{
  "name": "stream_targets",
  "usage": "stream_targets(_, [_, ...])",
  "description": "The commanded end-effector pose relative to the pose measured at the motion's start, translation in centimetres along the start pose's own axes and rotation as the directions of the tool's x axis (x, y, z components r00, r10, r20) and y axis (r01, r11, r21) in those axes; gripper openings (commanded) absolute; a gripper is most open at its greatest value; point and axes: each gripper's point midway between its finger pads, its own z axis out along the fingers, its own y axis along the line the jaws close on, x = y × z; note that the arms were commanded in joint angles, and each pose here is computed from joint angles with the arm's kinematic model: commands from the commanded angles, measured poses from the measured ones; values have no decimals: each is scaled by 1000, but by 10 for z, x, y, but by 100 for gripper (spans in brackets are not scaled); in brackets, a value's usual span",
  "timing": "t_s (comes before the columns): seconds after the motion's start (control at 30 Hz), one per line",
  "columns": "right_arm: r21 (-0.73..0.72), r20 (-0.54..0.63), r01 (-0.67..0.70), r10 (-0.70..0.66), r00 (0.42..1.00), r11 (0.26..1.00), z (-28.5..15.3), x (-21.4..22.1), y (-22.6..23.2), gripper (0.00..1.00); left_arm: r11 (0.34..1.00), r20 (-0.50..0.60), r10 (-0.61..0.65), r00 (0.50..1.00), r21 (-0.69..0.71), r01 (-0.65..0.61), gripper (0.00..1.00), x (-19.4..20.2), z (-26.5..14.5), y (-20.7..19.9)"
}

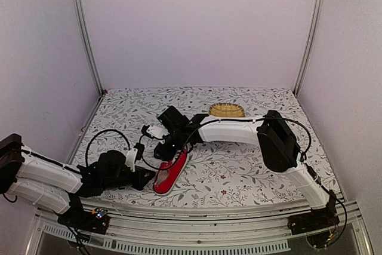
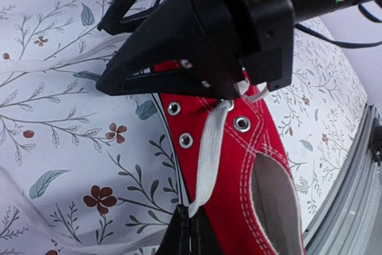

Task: Tie the shoes

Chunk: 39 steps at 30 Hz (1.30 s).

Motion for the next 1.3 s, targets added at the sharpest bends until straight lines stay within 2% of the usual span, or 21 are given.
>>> stream_targets(0.0, [58, -167, 147, -135, 977, 987, 21, 48, -8, 47, 1000, 48, -18, 999, 18, 17, 0, -12, -3, -10])
stream_targets(0.13, [111, -192, 200, -177, 965, 973, 28, 55, -18, 25, 1000, 51, -19, 999, 19, 18, 0, -15, -3, -12])
stream_targets(0.2, [126, -171, 199, -176, 969, 972, 27, 49, -20, 12, 1000, 52, -21, 998, 17, 20, 0, -15, -3, -13])
stream_targets(0.27, [143, -117, 181, -165, 979, 973, 21, 33, -21, 4, 1000, 51, -23, 998, 14, 22, 0, -15, -3, -13])
stream_targets(0.47, [181, 110, 38, -59, 992, 983, -29, -19, -27, 2, 1000, 39, -22, 999, 18, 21, 0, -13, -1, -17])
stream_targets(0.53, [184, 210, -29, -10, 978, 982, -63, -41, -28, 2, 1000, 36, -17, 999, 19, 16, 0, -13, 0, -19])
stream_targets(0.7, [175, 361, -178, 105, 927, 968, -132, -50, -25, 2, 999, 34, -10, 999, 47, 9, 0, -15, 6, -32])
stream_targets(0.77, [154, 383, -256, 181, 906, 954, -148, -38, -23, 2, 998, 26, -5, 1000, 67, 3, 0, -14, 10, -41])
stream_targets(0.9, [146, 347, -392, 324, 880, 908, -156, 9, -20, 2, 996, 0, 10, 1000, 93, -10, 0, -7, 20, -56])
stream_targets(1.0, [125, 309, -509, 454, 836, 852, -153, 58, -13, 2, 996, -2, 20, 1000, 82, -20, 0, -5, 25, -59])
stream_targets(1.13, [100, 237, -625, 592, 770, 774, -145, 111, 0, 2, 999, 16, 41, 999, 7, -41, 0, -13, 26, -51])
stream_targets(1.27, [70, 189, -687, 667, 721, 723, -144, 136, 17, 2, 990, 44, 92, 995, -107, -87, 0, -32, 16, -38])
